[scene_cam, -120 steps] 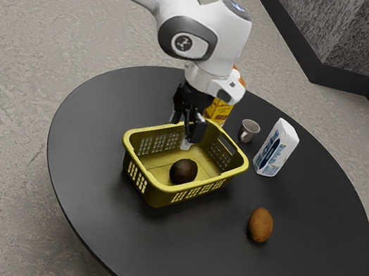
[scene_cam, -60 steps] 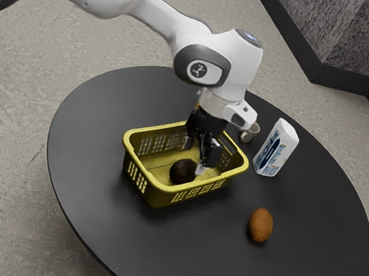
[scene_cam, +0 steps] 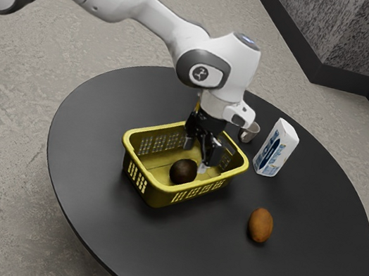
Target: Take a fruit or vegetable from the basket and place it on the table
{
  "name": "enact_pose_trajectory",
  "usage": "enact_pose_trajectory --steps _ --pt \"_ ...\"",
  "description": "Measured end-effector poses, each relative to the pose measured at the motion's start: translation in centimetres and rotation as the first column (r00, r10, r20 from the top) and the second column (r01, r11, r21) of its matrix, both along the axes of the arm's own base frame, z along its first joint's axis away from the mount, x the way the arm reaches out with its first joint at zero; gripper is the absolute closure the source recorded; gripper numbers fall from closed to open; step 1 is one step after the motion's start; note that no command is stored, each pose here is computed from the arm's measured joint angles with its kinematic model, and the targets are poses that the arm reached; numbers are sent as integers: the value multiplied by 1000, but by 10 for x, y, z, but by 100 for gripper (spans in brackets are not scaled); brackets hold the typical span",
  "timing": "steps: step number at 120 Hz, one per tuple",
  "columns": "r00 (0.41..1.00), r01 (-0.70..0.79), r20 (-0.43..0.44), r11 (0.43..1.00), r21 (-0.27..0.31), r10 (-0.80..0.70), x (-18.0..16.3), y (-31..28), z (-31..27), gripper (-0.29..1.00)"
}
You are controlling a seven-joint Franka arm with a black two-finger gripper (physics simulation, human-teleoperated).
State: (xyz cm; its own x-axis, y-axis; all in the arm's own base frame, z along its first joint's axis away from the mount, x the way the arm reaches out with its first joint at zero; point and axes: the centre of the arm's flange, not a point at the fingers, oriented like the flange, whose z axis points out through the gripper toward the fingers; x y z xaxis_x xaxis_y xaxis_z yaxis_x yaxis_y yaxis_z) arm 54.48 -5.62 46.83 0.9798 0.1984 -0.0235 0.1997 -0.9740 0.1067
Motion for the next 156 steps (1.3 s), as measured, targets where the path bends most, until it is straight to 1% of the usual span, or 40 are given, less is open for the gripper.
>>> enact_pose_trajectory --steps 17,51,124,156 --pt "1000 5 -22 1000 0 -5 -3 -3 -4 0" --pt "998 -30 -61 1000 0 30 -3 16 -19 1" --pt "997 29 -76 1000 -1 -29 -10 -20 -26 0" --pt "997 23 -74 1000 1 -23 -6 -15 -33 0"
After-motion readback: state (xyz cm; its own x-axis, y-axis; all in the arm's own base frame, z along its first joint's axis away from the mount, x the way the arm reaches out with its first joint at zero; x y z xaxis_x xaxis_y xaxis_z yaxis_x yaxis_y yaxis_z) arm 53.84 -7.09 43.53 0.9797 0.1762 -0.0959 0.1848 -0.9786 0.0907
